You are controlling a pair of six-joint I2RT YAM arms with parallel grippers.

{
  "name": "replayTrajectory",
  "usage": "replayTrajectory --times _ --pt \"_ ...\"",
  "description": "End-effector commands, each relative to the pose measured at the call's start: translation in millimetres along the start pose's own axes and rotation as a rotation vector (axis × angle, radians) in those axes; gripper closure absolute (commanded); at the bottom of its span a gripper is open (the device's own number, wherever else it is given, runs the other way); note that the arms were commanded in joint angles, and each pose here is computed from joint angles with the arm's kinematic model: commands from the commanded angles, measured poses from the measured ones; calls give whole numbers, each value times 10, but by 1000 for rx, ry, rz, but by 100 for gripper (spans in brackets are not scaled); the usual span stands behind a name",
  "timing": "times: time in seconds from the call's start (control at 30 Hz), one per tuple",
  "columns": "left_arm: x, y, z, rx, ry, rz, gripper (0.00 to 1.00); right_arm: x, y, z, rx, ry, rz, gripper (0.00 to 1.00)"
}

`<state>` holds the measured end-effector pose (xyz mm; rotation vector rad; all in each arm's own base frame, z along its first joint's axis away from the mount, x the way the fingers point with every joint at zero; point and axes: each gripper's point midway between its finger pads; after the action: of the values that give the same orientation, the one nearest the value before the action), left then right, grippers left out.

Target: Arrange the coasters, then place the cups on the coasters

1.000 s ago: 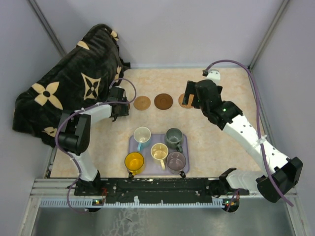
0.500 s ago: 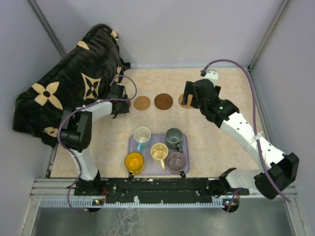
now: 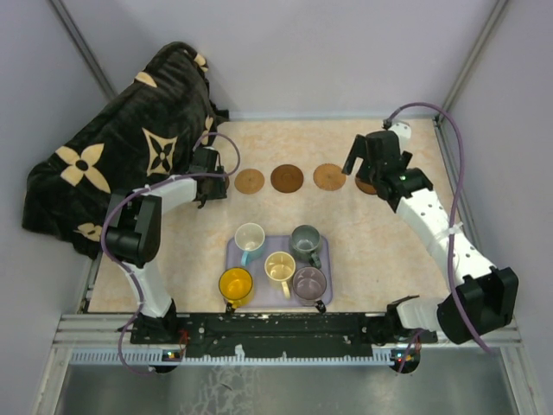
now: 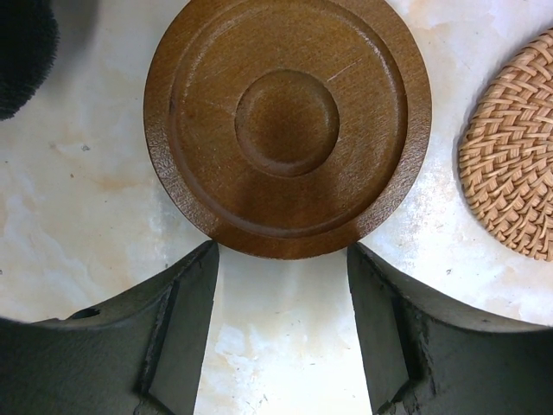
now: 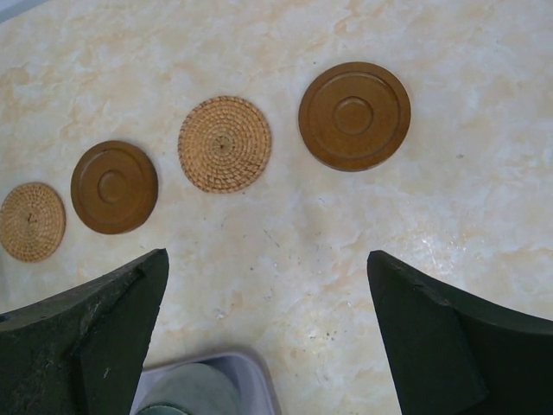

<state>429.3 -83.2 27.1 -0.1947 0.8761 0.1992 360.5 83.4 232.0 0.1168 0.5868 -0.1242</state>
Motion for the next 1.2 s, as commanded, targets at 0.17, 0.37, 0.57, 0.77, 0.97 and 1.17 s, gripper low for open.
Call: replayTrajectory --times 0.17,0.37,0.57,0.77,0.97,1.17 --pt "17 -8 112 7 -8 2 32 208 -328 -159 36 36 -69 3" --pt "44 -12 107 8 0 2 32 340 -497 -323 52 80 -115 4" --pt "60 0 106 11 2 8 32 439 -566 -410 45 101 -153 4" --pt "-63 -25 108 -11 3 -19 32 496 -651 -474 40 111 -194 3" --pt "-415 -60 272 -49 -46 -69 31 585 -783 -566 47 139 -230 3" --pt "-857 -33 469 -75 -135 -115 30 644 -920 -506 71 122 -259 1"
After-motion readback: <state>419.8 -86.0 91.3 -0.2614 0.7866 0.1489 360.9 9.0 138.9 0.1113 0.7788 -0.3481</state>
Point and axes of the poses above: each gripper's point midway between its finger pads, its own x axis out along the fingers, its own y axis along the line the jaws close on, z = x × y, and after that the axes turned 10 degrees about -x, right-handed
